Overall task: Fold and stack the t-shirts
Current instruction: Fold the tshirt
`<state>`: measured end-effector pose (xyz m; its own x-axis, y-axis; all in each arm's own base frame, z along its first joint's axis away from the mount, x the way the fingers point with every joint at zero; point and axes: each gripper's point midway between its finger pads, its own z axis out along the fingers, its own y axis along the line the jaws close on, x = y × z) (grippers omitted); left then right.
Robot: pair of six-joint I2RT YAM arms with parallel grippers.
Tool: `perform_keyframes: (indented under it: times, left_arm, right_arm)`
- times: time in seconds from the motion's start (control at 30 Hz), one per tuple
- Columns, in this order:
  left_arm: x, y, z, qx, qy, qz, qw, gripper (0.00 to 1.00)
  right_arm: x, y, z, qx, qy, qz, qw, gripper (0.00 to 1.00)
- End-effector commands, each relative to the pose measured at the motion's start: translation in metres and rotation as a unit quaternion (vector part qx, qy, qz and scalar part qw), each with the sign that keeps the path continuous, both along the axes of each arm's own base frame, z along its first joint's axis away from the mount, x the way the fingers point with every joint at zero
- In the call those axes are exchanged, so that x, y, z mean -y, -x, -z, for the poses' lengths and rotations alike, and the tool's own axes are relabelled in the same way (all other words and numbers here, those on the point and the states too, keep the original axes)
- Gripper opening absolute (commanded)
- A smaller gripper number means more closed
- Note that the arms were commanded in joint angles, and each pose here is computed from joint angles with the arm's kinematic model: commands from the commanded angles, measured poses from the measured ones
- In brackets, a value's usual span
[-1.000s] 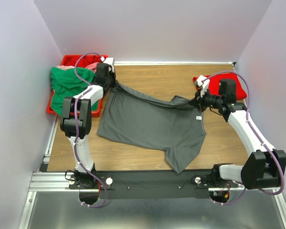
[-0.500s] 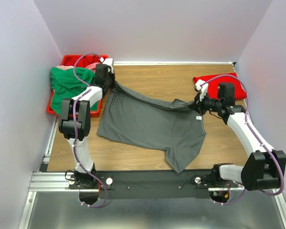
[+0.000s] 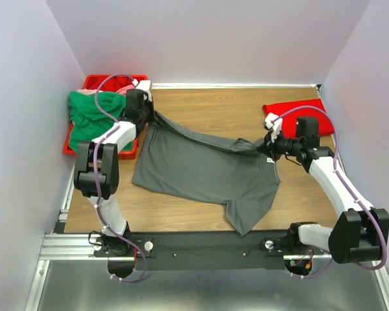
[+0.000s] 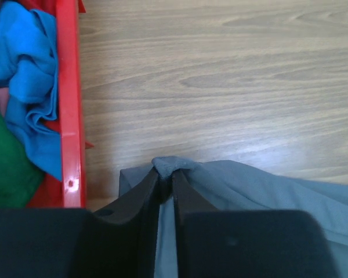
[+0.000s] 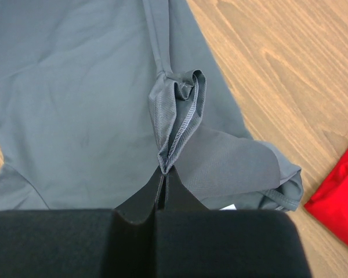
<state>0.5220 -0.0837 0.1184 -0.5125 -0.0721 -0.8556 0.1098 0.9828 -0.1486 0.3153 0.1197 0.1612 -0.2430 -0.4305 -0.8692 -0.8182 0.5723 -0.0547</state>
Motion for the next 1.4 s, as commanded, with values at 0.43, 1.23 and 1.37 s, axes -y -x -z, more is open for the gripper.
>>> perform_keyframes:
  times: [0.43, 1.23, 1.37]
  left_arm:
    - [-0.011, 0.038, -0.145, 0.174, 0.023, -0.010, 0.984, 0.44]
    - [-0.029, 0.198, -0.199, 0.271, 0.025, -0.001, 0.962, 0.49]
    - [-0.034, 0.227, -0.203, 0.292, 0.017, -0.003, 0.956, 0.53]
  right_arm:
    - [0.001, 0.025, 0.021, -0.015, 0.021, -0.026, 0.999, 0.04]
    - [-0.019, 0.105, 0.092, -0.087, 0.122, -0.188, 0.971, 0.30]
    - [-0.027, 0.077, 0.059, -0.071, 0.108, -0.156, 0.979, 0.43]
